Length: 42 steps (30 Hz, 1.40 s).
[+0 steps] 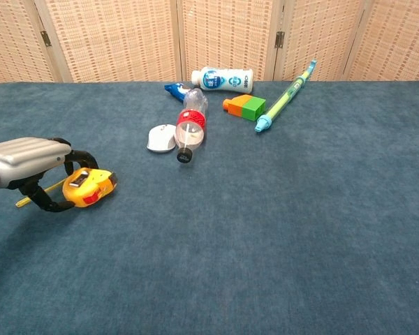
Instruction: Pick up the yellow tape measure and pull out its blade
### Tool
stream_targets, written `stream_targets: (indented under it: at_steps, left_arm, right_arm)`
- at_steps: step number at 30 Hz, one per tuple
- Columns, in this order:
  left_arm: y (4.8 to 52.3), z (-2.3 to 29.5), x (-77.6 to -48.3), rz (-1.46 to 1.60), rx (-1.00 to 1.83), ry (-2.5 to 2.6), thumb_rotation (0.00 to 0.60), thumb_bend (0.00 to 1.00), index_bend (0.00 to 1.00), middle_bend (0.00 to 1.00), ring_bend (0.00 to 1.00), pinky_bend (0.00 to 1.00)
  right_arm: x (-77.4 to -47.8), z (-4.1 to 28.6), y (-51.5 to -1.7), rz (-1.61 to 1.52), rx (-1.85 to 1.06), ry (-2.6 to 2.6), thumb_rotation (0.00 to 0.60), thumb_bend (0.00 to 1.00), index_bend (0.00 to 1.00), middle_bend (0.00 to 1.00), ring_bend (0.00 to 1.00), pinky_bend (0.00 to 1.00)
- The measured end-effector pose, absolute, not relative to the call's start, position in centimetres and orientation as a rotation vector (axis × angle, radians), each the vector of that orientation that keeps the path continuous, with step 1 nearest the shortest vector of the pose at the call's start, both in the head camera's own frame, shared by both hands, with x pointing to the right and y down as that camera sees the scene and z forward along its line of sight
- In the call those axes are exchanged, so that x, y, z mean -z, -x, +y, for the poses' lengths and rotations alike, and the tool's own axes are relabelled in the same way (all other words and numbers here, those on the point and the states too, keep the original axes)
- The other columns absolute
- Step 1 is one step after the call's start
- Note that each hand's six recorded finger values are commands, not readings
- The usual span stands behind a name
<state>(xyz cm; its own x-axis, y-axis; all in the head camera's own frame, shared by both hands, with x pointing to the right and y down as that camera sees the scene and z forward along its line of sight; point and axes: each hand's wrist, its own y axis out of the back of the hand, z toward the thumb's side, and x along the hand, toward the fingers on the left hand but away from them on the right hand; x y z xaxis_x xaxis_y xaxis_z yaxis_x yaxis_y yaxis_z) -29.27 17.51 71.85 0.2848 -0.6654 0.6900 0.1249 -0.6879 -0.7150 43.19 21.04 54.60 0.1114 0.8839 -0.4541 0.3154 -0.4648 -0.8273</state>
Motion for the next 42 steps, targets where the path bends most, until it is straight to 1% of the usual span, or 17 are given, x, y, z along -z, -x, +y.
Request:
stream_targets:
  at_steps: [3, 8, 14, 19, 24, 30, 36, 42]
  left_arm:
    - [29.3, 17.3, -71.6, 0.508, 1.451, 1.87, 0.6, 0.37, 0.51, 0.54, 0.42, 0.08]
    - [29.4, 16.6, -70.7, 0.533, 1.43, 1.861, 0.6, 0.37, 0.51, 0.55, 0.43, 0.08]
    - [29.0, 15.4, -68.7, 0.573, 1.407, 1.878, 0.6, 0.37, 0.51, 0.55, 0.43, 0.09]
    - [28.4, 14.2, -67.0, 0.604, 1.381, 1.878, 0.6, 0.37, 0.51, 0.55, 0.43, 0.09]
    - [27.3, 13.6, -65.5, 0.636, 1.35, 1.9, 0.6, 0.37, 0.51, 0.55, 0.43, 0.09]
    - [25.8, 13.1, -63.8, 0.659, 1.305, 1.923, 0.6, 0.37, 0.51, 0.55, 0.43, 0.09]
    - [24.1, 12.9, -62.4, 0.647, 1.263, 1.949, 0.6, 0.37, 0.51, 0.55, 0.43, 0.09]
    - [22.4, 12.6, -61.0, 0.673, 1.231, 1.972, 0.6, 0.37, 0.51, 0.55, 0.43, 0.09]
  right_arm:
    - [-54.7, 20.9, -42.8, -1.149, -1.346, 1.863, 0.6, 0.25, 0.21, 0.17, 0.14, 0.07]
    - [-55.0, 20.1, -41.1, -1.102, -1.299, 1.919, 0.6, 0.24, 0.21, 0.17, 0.14, 0.07]
    - [-55.4, 18.1, -37.7, -1.03, -1.193, 2.027, 0.6, 0.25, 0.22, 0.17, 0.14, 0.07]
    - [-56.0, 16.0, -33.7, -0.944, -1.099, 2.149, 0.6, 0.25, 0.25, 0.17, 0.14, 0.07]
    - [-56.4, 13.8, -29.0, -0.853, -1.002, 2.248, 0.6, 0.25, 0.28, 0.17, 0.14, 0.07]
    - [-57.4, 11.8, -24.4, -0.764, -0.95, 2.349, 0.6, 0.24, 0.3, 0.17, 0.15, 0.07]
    - [-58.7, 10.2, -20.3, -0.718, -0.948, 2.436, 0.6, 0.25, 0.31, 0.17, 0.15, 0.07]
    - [-59.7, 9.3, -16.4, -0.671, -0.927, 2.476, 0.6, 0.25, 0.32, 0.17, 0.15, 0.07]
